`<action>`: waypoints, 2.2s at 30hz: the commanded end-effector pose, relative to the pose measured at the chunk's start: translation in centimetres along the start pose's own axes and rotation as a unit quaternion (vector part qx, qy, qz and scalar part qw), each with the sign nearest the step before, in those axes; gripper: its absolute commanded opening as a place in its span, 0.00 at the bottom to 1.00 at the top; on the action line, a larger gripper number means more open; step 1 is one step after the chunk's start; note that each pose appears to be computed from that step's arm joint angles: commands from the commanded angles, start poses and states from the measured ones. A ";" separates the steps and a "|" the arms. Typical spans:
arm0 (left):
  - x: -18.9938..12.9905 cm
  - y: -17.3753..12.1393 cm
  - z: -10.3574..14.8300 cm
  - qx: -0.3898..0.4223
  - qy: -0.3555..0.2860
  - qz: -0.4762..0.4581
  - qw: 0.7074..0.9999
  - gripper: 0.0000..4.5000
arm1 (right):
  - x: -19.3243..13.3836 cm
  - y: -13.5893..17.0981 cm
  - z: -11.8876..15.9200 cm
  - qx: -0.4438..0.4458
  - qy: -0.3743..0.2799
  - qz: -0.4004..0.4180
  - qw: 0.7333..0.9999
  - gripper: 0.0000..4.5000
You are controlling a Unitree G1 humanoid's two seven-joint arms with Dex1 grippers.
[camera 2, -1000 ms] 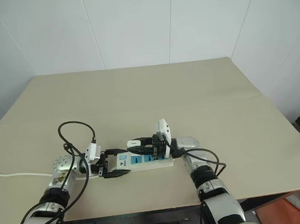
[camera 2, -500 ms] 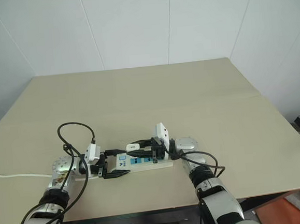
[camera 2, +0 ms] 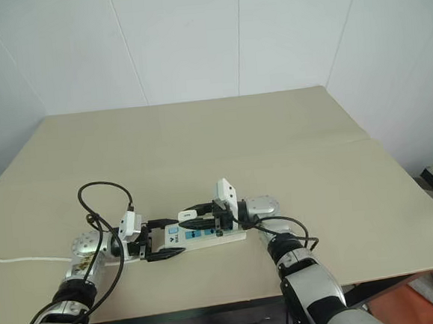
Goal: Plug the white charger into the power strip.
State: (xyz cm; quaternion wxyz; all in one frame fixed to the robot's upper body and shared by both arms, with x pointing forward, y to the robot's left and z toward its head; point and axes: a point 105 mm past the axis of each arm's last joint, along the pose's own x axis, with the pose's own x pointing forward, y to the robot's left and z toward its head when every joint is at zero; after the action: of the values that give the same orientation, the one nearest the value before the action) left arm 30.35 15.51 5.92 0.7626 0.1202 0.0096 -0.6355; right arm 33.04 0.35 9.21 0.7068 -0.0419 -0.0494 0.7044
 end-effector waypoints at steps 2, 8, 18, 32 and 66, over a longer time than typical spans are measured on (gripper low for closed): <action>0.1 -0.4 0.5 0.023 0.006 -0.018 1.000 0.73 | -1.4 2.6 -6.4 0.092 0.109 0.009 0.990 0.25; 0.0 -0.3 0.7 0.024 0.008 -0.021 0.999 0.73 | -1.6 2.6 -7.2 0.141 0.127 0.004 0.982 0.25; 0.1 -0.4 0.7 0.023 0.009 -0.025 0.999 0.73 | -2.1 3.1 -7.7 0.121 0.140 0.015 0.983 0.25; 0.0 -0.5 0.6 0.022 0.013 -0.024 0.999 0.73 | -3.1 2.8 -6.8 0.073 0.127 0.022 0.989 0.99; -11.0 -0.7 5.9 -0.060 0.126 0.012 0.990 0.99 | -19.8 -1.2 11.8 -0.130 0.189 -0.035 0.973 1.00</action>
State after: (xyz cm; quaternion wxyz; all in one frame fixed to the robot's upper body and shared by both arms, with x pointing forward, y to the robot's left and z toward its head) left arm 26.97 24.72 14.25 0.7800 0.1283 0.1222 -0.6002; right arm 33.93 -20.87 20.37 0.7499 -0.2739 -0.0062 0.6022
